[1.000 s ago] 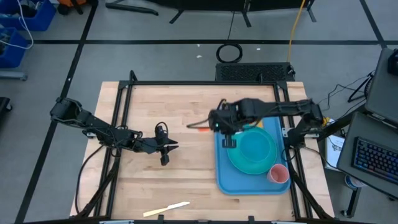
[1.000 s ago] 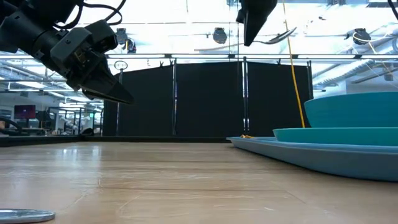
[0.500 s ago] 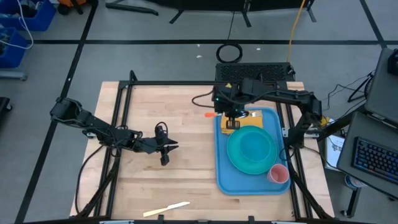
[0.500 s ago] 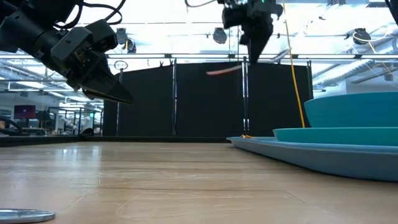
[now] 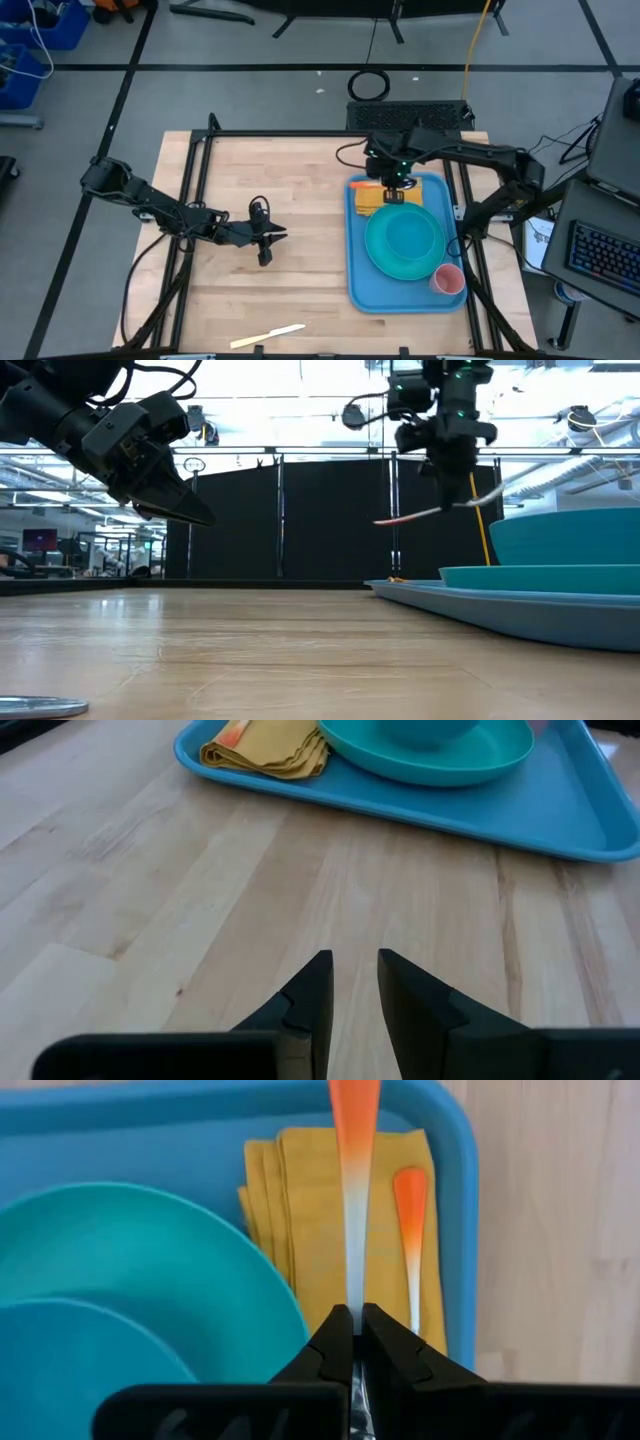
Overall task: Set up tray
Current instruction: Put the orange spoon on the napkin to the left of the blue plate
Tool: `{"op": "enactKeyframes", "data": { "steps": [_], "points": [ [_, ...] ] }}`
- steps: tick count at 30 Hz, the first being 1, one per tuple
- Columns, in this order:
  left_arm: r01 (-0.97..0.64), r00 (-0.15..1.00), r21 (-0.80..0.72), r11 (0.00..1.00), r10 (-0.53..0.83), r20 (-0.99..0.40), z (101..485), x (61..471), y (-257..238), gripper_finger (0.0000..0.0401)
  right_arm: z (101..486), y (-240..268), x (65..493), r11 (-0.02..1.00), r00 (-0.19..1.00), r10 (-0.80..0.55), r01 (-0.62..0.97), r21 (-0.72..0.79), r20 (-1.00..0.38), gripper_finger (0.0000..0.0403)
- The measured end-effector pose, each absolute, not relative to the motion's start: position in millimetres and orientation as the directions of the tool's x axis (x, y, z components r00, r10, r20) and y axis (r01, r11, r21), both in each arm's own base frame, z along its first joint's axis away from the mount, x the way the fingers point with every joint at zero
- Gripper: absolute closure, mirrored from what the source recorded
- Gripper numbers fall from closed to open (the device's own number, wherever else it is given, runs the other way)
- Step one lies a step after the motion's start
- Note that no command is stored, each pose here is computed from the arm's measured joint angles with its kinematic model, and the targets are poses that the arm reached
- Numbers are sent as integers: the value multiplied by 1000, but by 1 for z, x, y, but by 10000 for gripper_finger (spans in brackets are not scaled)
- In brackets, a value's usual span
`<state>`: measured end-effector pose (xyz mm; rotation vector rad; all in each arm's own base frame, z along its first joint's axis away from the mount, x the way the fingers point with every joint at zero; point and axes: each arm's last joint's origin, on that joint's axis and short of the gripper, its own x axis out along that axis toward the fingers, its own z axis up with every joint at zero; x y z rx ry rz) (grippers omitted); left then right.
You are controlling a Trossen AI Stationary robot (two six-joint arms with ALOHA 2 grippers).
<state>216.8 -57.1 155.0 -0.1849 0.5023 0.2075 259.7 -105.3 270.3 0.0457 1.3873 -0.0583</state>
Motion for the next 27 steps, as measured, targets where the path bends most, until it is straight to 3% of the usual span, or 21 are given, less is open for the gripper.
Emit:
{"op": "enactKeyframes", "data": {
  "steps": [12, 27],
  "points": [
    [-241, 859, -127, 962, 150, -489, 155, 217, -57, 316, 242, -111, 223, 995, 123, 36, 85, 47, -992, 403],
    [-241, 859, -127, 962, 151, -489, 156, 217, -57, 316, 229, -131, 218, 983, 240, 72, 146, 109, -968, 403]
  ]
}}
